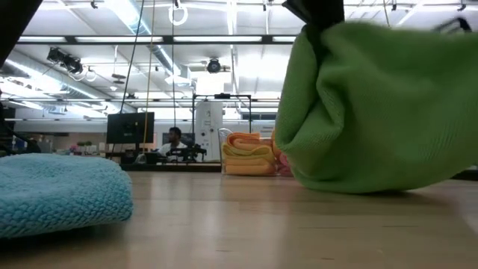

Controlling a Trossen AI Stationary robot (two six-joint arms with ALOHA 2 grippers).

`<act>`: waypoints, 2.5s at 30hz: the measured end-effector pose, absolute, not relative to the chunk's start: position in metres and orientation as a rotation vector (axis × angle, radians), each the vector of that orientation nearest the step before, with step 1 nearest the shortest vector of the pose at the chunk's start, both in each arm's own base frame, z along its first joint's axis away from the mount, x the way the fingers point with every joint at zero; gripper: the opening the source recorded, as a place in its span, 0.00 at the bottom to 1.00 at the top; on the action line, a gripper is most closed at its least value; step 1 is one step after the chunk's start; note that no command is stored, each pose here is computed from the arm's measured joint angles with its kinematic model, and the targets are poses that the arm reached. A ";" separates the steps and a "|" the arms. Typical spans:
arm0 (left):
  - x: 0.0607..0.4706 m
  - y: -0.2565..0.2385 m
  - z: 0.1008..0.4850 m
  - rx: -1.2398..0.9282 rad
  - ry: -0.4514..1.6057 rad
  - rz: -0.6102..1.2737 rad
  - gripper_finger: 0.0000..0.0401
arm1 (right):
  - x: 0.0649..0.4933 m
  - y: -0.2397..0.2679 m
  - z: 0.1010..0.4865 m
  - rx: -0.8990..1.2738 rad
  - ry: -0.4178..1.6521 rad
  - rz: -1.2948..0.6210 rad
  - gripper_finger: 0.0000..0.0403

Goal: Fold microfiber towels
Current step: Fold the green microfiber cloth

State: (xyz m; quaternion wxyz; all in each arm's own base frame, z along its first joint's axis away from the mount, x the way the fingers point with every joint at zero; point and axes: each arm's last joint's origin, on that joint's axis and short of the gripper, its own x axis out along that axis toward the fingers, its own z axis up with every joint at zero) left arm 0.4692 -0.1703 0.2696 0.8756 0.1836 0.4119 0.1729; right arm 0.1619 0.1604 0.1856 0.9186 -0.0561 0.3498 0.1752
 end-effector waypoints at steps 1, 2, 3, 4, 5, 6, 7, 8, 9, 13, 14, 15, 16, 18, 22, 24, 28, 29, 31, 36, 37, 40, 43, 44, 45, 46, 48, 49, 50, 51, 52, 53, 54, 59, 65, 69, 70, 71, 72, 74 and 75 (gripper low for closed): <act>0.468 -0.173 0.270 0.389 0.860 0.354 0.06 | 0.163 0.161 0.192 -0.116 0.718 0.359 0.01; 0.467 -0.175 0.270 0.397 0.860 0.347 0.06 | 0.164 0.162 0.199 -0.118 0.720 0.356 0.01; 0.466 -0.177 0.271 0.408 0.862 0.339 0.07 | 0.165 0.163 0.207 -0.122 0.723 0.354 0.01; 0.465 -0.179 0.271 0.413 0.860 0.332 0.07 | 0.166 0.165 0.214 -0.126 0.729 0.351 0.01; 0.464 -0.181 0.273 0.411 0.852 0.328 0.08 | 0.167 0.166 0.222 -0.129 0.733 0.350 0.01; 0.462 -0.183 0.276 0.410 0.846 0.322 0.08 | 0.168 0.167 0.230 -0.134 0.740 0.349 0.01; 0.461 -0.184 0.279 0.406 0.838 0.319 0.09 | 0.168 0.167 0.235 -0.144 0.753 0.345 0.01; 0.460 -0.186 0.282 0.403 0.828 0.316 0.11 | 0.169 0.168 0.240 -0.152 0.765 0.342 0.01; 0.459 -0.187 0.283 0.409 0.824 0.310 0.12 | 0.169 0.168 0.245 -0.160 0.775 0.337 0.01; 0.456 -0.188 0.280 0.436 0.864 0.279 0.15 | 0.169 0.167 0.258 -0.175 0.793 0.326 0.01; 0.457 -0.187 0.279 0.427 0.872 0.267 0.14 | 0.168 0.167 0.260 -0.181 0.802 0.323 0.01; 0.457 -0.186 0.279 0.421 0.876 0.259 0.12 | 0.168 0.167 0.262 -0.182 0.812 0.322 0.01; 0.458 -0.185 0.279 0.415 0.880 0.254 0.09 | 0.167 0.166 0.262 -0.183 0.823 0.320 0.01; 0.458 -0.184 0.279 0.412 0.884 0.254 0.04 | 0.165 0.164 0.264 -0.203 0.853 0.312 0.01; 0.458 -0.184 0.279 0.412 0.883 0.248 0.04 | 0.164 0.163 0.272 -0.216 0.876 0.305 0.02; 0.460 -0.186 0.279 0.402 0.880 0.202 0.09 | 0.163 0.164 0.277 -0.221 0.878 0.328 0.02; 0.470 -0.192 0.278 0.342 0.801 0.089 0.20 | 0.160 0.170 0.280 -0.247 0.869 0.420 0.02; 0.473 -0.192 0.276 0.342 0.785 0.062 0.23 | 0.160 0.171 0.280 -0.254 0.864 0.427 0.02; 0.478 -0.190 0.275 0.353 0.753 0.025 0.29 | 0.159 0.172 0.278 -0.264 0.870 0.431 0.02; 0.494 -0.177 0.267 0.349 0.676 -0.029 0.39 | 0.157 0.179 0.271 -0.281 0.873 0.456 0.03; 0.497 -0.174 0.264 0.331 0.664 -0.053 0.40 | 0.156 0.180 0.268 -0.286 0.878 0.459 0.03; 0.504 -0.163 0.247 0.262 0.662 -0.159 0.42 | 0.152 0.183 0.261 -0.267 0.891 0.458 0.03; 0.505 -0.156 0.224 0.218 0.703 -0.193 0.41 | 0.146 0.186 0.249 -0.218 0.914 0.450 0.03; 0.505 -0.154 0.217 0.215 0.715 -0.187 0.40 | 0.144 0.187 0.243 -0.199 0.920 0.447 0.03; 0.505 -0.153 0.211 0.213 0.720 -0.187 0.39 | 0.142 0.187 0.237 -0.183 0.924 0.446 0.03; 0.504 -0.153 0.206 0.211 0.716 -0.186 0.38 | 0.140 0.188 0.230 -0.165 0.929 0.447 0.03; 0.502 -0.156 0.196 0.207 0.718 -0.190 0.36 | 0.136 0.189 0.217 -0.121 0.950 0.483 0.03; 0.502 -0.157 0.193 0.200 0.717 -0.190 0.36 | 0.133 0.189 0.210 -0.100 0.958 0.508 0.03; 0.501 -0.158 0.191 0.194 0.709 -0.191 0.35 | 0.132 0.190 0.204 -0.076 0.955 0.531 0.03; 0.502 -0.159 0.189 0.187 0.697 -0.189 0.35 | 0.130 0.191 0.199 -0.058 0.944 0.542 0.03; 0.502 -0.159 0.188 0.182 0.690 -0.185 0.35 | 0.129 0.191 0.193 -0.038 0.933 0.549 0.03; 0.502 -0.159 0.188 0.167 0.689 -0.180 0.34 | 0.128 0.190 0.188 -0.021 0.922 0.555 0.03; 0.502 -0.159 0.189 0.163 0.686 -0.176 0.35 | 0.126 0.189 0.183 -0.008 0.917 0.555 0.03; 0.504 -0.151 0.189 0.139 0.683 -0.057 0.40 | 0.121 0.182 0.163 0.043 0.925 0.534 0.03; 0.510 -0.130 0.178 0.092 0.720 0.012 0.48 | 0.122 0.179 0.159 0.056 0.930 0.515 0.03; 0.513 -0.116 0.171 0.020 0.770 -0.037 0.52 | 0.122 0.179 0.159 0.053 0.918 0.523 0.03; 0.514 -0.112 0.169 0.008 0.774 -0.036 0.53 | 0.122 0.179 0.159 0.050 0.916 0.526 0.03; 0.515 -0.110 0.168 -0.005 0.776 -0.027 0.53 | 0.122 0.179 0.160 0.047 0.912 0.530 0.03; 0.515 -0.107 0.165 -0.006 0.789 -0.024 0.54 | 0.123 0.180 0.160 0.045 0.907 0.533 0.03; 0.515 -0.106 0.163 -0.006 0.804 -0.029 0.52 | 0.123 0.179 0.160 0.046 0.904 0.531 0.03; 0.515 -0.106 0.163 -0.006 0.806 -0.043 0.51 | 0.124 0.179 0.160 0.046 0.904 0.531 0.03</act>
